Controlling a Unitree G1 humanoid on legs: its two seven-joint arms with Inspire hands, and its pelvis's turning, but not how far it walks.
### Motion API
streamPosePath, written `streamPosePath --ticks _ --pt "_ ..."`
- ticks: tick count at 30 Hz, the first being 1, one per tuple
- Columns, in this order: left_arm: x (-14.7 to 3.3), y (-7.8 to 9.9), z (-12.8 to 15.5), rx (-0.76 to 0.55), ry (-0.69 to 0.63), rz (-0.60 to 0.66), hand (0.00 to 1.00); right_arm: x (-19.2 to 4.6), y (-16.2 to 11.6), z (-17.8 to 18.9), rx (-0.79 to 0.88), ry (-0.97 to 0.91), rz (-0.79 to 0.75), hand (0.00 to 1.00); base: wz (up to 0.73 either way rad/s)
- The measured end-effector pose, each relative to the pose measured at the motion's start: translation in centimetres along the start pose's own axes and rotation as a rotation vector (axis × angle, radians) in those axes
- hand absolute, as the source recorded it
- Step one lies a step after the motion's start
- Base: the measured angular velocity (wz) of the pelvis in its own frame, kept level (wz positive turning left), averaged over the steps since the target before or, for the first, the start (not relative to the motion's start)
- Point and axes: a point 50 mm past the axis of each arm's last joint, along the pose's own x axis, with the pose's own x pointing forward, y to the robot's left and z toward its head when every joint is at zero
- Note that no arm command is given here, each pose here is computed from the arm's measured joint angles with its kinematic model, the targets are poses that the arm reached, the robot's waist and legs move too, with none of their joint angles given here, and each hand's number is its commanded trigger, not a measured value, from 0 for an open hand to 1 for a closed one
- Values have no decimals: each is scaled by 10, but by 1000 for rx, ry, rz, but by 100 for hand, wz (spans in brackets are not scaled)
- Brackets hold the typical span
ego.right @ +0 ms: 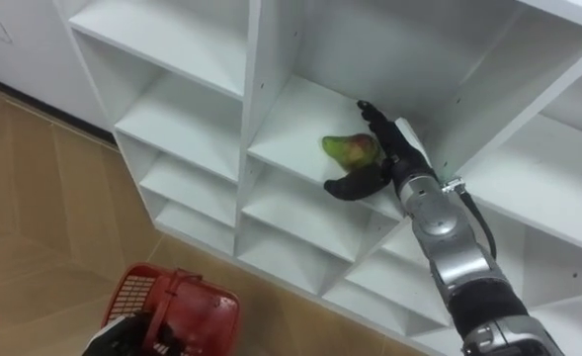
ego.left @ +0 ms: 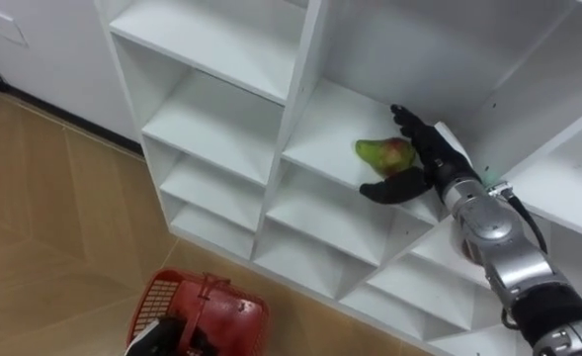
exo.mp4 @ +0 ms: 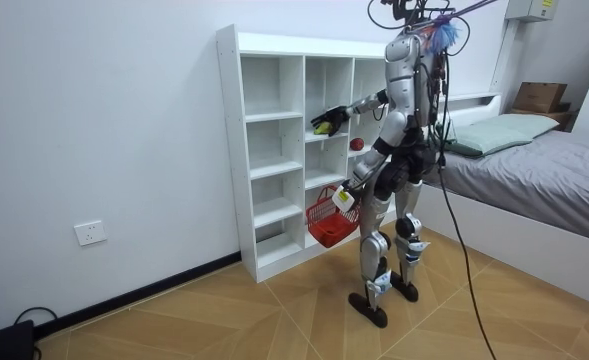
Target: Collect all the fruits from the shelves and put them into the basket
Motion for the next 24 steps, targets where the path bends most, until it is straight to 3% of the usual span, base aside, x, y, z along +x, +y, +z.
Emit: streamPosePath --ticks 8,9,10,11,12,24 --pt "1 2 3 4 -6 3 100 0 0 0 0 -2 -1 0 0" --pt "1 2 3 3 -6 3 100 0 0 -1 0 -2 -1 51 0" --pt "1 2 3 2 -6 4 100 0 0 -1 0 0 -1 65 0" --pt "1 2 3 1 -7 6 100 0 -1 -1 -1 1 -1 89 0" --pt "1 2 3 0 -7 6 100 0 -1 -1 -1 -1 -1 100 0" --pt "1 4 5 5 -12 9 100 4 -6 6 1 -24 -58 100 0"
